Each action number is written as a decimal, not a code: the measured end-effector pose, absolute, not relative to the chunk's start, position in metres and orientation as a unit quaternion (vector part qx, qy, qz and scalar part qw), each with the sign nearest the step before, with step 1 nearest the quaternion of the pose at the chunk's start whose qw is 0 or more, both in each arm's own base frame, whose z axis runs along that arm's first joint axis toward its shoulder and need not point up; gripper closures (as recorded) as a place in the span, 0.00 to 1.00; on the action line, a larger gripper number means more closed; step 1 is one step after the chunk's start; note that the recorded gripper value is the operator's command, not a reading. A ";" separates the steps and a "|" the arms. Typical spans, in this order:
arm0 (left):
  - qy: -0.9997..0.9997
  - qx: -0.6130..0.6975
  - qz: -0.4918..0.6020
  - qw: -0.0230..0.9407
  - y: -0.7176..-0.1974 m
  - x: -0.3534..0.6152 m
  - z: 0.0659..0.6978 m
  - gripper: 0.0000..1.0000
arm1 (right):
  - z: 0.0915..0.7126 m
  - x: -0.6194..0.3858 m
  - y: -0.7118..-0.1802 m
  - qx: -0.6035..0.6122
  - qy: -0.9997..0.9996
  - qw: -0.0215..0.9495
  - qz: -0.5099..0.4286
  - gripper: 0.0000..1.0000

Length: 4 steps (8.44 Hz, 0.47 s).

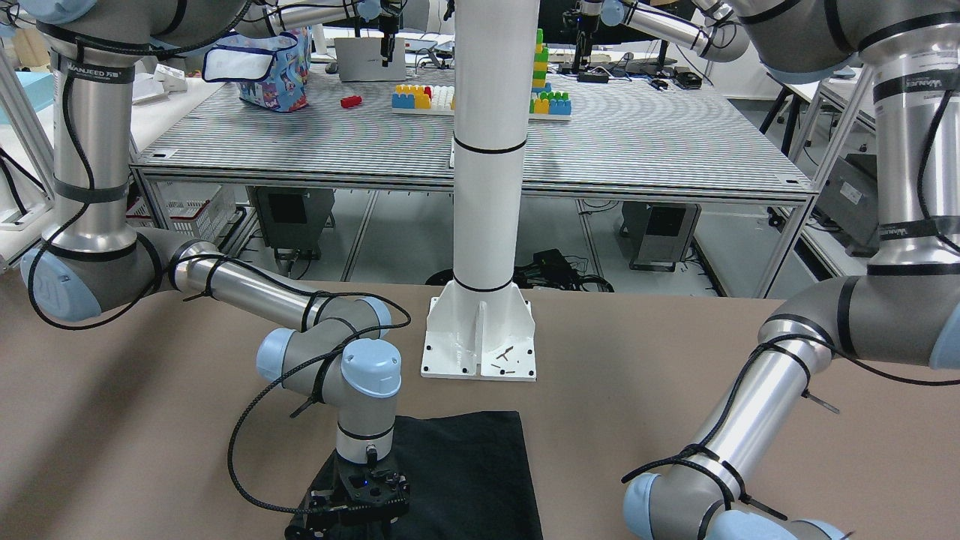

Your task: Fold clothes

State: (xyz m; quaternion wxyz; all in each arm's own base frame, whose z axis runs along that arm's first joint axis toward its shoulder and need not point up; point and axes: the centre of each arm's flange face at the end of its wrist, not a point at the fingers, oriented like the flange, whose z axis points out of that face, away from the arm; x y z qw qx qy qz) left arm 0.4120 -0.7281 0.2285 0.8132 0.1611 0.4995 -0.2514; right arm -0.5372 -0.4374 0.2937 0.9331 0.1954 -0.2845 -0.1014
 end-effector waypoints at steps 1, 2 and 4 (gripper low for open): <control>0.500 0.161 -0.251 0.813 -0.728 0.412 0.228 0.00 | 0.296 -0.537 -0.437 0.195 -0.283 0.933 -0.103 0.05; 0.500 0.161 -0.251 0.813 -0.728 0.413 0.226 0.00 | 0.300 -0.536 -0.439 0.196 -0.280 0.934 -0.106 0.05; 0.502 0.162 -0.250 0.812 -0.727 0.412 0.224 0.00 | 0.306 -0.527 -0.447 0.204 -0.272 0.933 -0.123 0.05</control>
